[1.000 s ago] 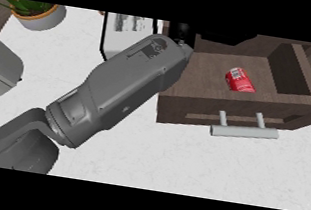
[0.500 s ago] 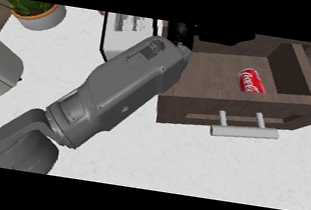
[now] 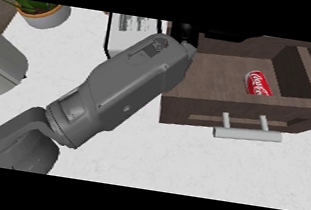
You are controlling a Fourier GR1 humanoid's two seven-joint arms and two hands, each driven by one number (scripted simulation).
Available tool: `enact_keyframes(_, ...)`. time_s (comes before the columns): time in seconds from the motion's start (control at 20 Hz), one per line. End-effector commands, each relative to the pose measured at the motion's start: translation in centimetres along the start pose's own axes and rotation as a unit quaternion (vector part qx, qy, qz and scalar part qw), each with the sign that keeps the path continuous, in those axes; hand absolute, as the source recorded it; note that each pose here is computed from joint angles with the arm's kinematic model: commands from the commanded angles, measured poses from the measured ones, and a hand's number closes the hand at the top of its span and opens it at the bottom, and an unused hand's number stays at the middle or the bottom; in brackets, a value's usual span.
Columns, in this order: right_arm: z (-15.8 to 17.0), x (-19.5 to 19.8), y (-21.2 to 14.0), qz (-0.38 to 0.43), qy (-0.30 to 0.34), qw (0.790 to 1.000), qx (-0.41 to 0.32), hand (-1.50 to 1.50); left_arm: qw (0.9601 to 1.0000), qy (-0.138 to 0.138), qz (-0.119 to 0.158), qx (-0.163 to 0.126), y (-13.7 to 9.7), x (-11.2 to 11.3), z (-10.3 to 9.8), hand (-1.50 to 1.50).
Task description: Pick up the can, place it into the drawer and close the drawer
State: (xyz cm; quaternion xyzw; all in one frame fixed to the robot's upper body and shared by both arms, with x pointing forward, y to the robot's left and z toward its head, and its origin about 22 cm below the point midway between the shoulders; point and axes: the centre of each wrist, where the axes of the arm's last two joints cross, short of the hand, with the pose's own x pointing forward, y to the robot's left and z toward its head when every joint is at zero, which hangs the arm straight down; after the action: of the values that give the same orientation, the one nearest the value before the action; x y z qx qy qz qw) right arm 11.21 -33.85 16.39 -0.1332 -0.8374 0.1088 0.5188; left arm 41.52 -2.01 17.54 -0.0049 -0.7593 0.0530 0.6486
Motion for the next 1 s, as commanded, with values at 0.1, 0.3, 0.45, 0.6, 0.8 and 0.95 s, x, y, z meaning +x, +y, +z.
enact_keyframes(0.1, -2.1, 0.2, 1.2, 0.089, -0.032, 0.995, 0.031, -1.50, 0.9998, -0.020, 0.008, 0.001, -0.7, 1.4, -0.1, -1.50)
enact_keyframes(0.3, -3.7, 1.5, 4.2, 0.138, -0.043, 0.989, 0.040, -1.50, 0.9998, -0.007, 0.017, -0.003, -0.9, 2.4, -0.6, -1.50)
enact_keyframes(0.45, -5.5, 0.8, 5.5, 0.175, -0.037, 0.982, 0.061, -1.50, 0.9997, 0.004, 0.023, -0.003, -0.4, 1.0, -0.2, -1.50)
enact_keyframes(0.6, -6.9, -0.4, 7.7, 0.208, -0.044, 0.975, 0.066, -1.50, 0.9998, -0.001, 0.020, 0.004, 0.2, 0.0, -0.1, -1.50)
enact_keyframes(0.8, -10.7, -2.1, 10.7, 0.241, -0.054, 0.967, 0.064, -1.50, 0.9997, 0.017, 0.015, 0.006, 0.6, 0.8, -0.7, -1.50)
enact_keyframes(0.95, -11.7, -2.8, 12.5, 0.282, -0.052, 0.954, 0.090, -1.50, 0.9999, 0.013, 0.011, 0.003, 1.2, 2.0, -1.2, -1.50)
